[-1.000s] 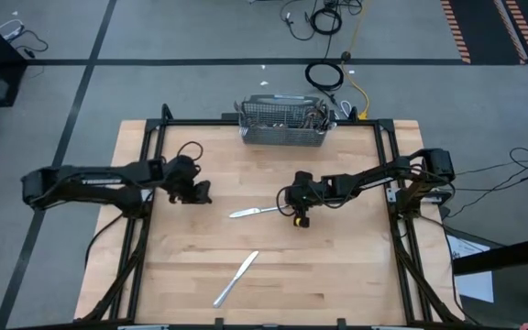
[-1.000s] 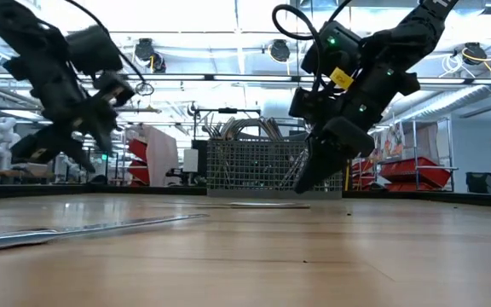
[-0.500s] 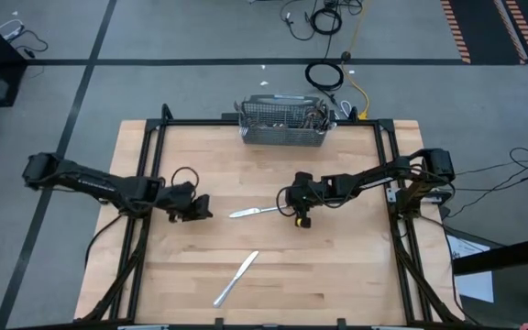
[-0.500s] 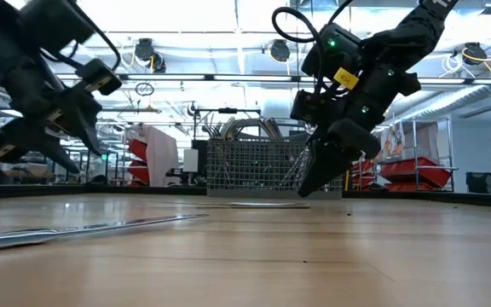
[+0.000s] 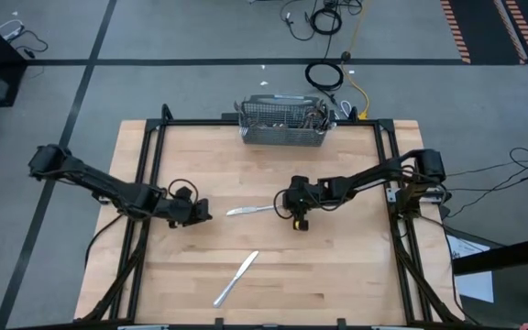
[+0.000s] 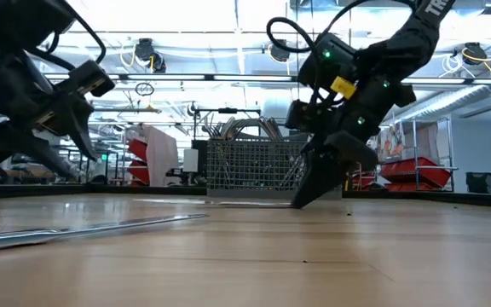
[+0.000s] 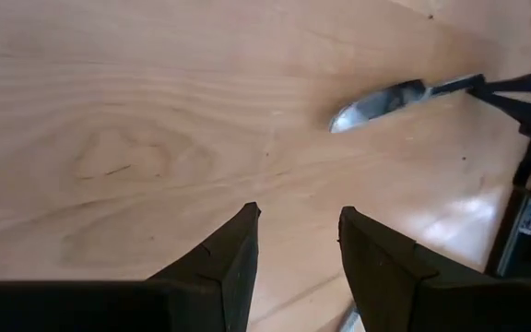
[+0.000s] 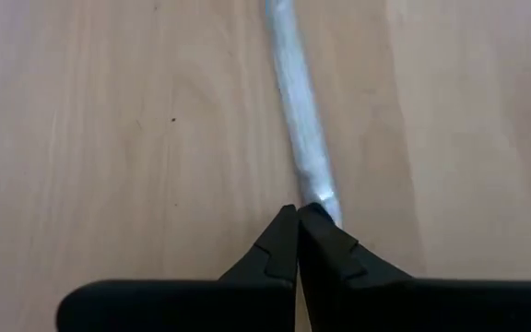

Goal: Sort silverware
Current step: Put the silver table knife into the silverware organizer

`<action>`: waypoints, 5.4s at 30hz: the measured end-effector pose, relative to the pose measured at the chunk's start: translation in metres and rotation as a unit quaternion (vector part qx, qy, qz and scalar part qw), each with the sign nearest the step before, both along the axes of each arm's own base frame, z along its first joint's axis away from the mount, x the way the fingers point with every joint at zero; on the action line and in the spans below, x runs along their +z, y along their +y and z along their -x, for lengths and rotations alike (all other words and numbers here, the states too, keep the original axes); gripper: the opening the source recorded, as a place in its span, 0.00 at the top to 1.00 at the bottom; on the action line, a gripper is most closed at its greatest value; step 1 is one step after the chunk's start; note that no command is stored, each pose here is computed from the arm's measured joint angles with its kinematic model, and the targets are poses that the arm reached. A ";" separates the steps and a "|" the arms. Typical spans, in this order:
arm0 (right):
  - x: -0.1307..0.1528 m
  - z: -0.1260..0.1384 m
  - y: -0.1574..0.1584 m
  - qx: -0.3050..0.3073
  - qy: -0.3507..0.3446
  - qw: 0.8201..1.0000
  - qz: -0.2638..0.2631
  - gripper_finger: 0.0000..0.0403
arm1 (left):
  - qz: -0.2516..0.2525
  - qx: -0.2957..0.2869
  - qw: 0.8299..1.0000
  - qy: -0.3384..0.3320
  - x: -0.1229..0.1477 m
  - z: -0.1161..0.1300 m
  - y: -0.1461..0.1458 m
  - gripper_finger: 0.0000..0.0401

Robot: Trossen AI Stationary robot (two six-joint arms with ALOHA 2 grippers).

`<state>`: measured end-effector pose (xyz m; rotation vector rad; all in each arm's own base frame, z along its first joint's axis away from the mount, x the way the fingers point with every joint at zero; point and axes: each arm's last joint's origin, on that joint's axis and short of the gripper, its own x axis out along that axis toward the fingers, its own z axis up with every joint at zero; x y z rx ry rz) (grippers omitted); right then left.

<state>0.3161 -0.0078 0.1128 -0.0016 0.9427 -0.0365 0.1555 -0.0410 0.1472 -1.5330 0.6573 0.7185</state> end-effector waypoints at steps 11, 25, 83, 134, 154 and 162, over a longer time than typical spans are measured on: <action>-0.002 0.000 0.001 -0.011 -0.001 1.000 -0.007 1.00 | -0.021 0.037 0.998 0.053 -0.026 -0.001 0.001 0.61; -0.002 -0.001 0.001 -0.017 -0.004 1.000 -0.011 1.00 | -0.021 0.180 0.983 -0.009 -0.038 -0.010 0.007 0.61; 0.011 -0.028 0.030 0.069 -0.051 0.996 -0.025 1.00 | 0.000 0.144 0.989 -0.046 -0.051 -0.030 0.000 0.61; -0.014 -0.027 0.030 0.053 0.001 0.998 -0.039 1.00 | -0.074 0.065 0.993 -0.065 -0.061 -0.062 0.078 0.61; -0.014 -0.027 0.030 0.059 -0.004 0.998 -0.036 1.00 | -0.023 0.068 0.996 -0.059 -0.062 -0.055 0.102 0.61; -0.014 -0.027 0.030 0.060 -0.005 0.998 -0.037 1.00 | -0.024 0.022 0.999 -0.020 -0.061 -0.043 0.112 0.61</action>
